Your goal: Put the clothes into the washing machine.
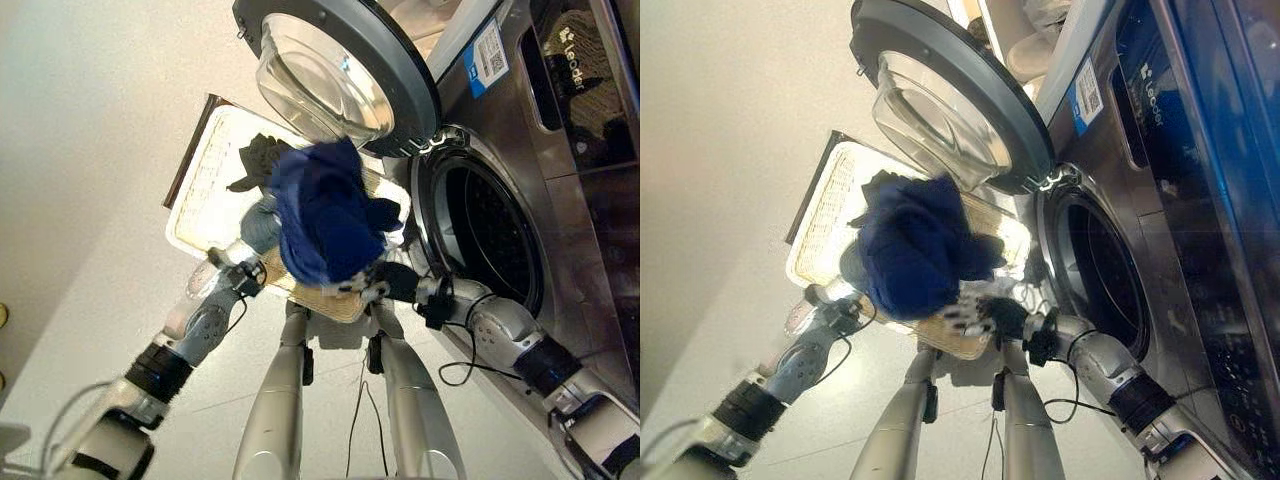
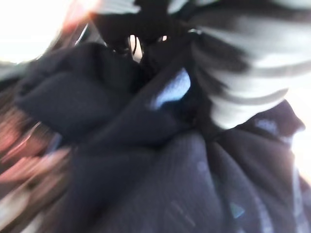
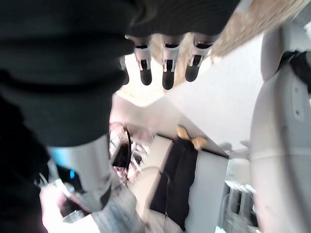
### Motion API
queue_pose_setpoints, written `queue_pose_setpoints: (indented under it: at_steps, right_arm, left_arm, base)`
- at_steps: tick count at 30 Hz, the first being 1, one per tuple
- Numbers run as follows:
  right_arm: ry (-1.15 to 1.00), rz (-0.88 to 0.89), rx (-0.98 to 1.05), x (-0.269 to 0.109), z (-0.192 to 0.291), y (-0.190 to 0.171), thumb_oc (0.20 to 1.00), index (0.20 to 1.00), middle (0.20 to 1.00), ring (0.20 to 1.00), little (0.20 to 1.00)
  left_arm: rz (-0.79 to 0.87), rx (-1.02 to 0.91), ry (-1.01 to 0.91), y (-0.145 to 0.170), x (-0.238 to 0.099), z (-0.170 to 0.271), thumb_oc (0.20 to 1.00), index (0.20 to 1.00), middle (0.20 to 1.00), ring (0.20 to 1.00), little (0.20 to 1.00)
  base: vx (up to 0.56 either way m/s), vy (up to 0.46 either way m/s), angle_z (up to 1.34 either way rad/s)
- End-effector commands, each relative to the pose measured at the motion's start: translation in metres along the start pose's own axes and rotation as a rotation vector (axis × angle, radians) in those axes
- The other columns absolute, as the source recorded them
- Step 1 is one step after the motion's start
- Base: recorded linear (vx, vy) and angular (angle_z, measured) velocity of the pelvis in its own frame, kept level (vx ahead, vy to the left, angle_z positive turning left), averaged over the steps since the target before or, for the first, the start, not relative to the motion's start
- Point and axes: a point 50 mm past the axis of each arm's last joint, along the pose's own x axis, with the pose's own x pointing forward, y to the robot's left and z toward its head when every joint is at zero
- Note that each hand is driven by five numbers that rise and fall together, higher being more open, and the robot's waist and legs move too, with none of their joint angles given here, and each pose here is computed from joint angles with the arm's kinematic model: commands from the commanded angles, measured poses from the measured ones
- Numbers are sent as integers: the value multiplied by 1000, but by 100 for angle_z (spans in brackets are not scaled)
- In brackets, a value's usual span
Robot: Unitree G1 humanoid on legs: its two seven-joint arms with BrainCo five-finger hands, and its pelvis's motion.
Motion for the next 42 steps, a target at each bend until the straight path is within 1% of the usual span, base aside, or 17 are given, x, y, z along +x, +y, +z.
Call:
queue_pose_setpoints:
  at_steps: [1,3,11,17,20,28,29,30,32,34,37,41,42]
  right_arm:
    - [-92,5,-26,3,6,14,1000,1000,1000,1000,1000]
    - [-118,-57,-6,3,5,11,1000,1000,1000,1000,1000]
    - [-206,-109,85,7,6,14,1000,1000,1000,1000,1000]
    - [-248,-125,153,13,10,18,1000,1000,1000,1000,1000]
    - [-280,-152,148,15,13,20,1000,1000,1000,1000,1000]
    - [-280,-152,148,15,13,20,1000,1000,1000,1000,1000]
    - [-346,-295,215,18,19,16,1000,1000,1000,1000,1000]
    - [-372,-355,218,21,20,21,1000,1000,1000,1000,1000]
    - [-375,-369,221,22,20,22,1000,1000,1000,1000,1000]
    - [-379,-403,225,24,18,28,1000,1000,1000,1000,1000]
    - [-386,-429,227,24,18,29,1000,1000,1000,1000,1000]
    - [-400,-419,227,25,18,32,1000,1000,1000,1000,1000]
    - [-411,-397,221,27,19,35,1000,1000,1000,1000,1000]
  left_arm:
    - [-3,137,-128,-9,3,24,200,200,200,200,200]
    - [63,202,-135,-9,1,23,200,200,200,200,200]
    - [102,280,-101,-14,2,16,200,200,200,200,200]
    - [65,316,-34,-18,6,6,200,200,200,200,200]
    - [-5,298,17,-24,8,-1,200,200,200,200,200]
    - [-5,298,17,-24,8,-1,200,200,200,200,200]
    - [-52,307,62,-33,11,-13,200,200,200,200,200]
    - [-33,376,84,-36,12,-18,200,200,200,200,200]
    - [-30,392,89,-36,12,-20,200,200,200,200,200]
    - [-22,453,120,-37,12,-24,200,200,200,200,200]
    - [-30,474,141,-38,11,-28,200,200,200,200,200]
    - [-35,496,173,-39,10,-34,200,200,200,200,200]
    - [7,513,183,-37,9,-37,200,200,200,200,200]
  base:
    - [0,0,0]
    - [0,0,0]
    - [5,19,0]
    - [6,29,-1]
    - [4,11,0]
    - [1,9,0]
    - [9,136,-2]
    - [12,151,-3]
    - [8,72,-11]
    - [17,73,-27]
    - [3,11,-2]
    - [4,5,-2]
    - [9,4,-3]
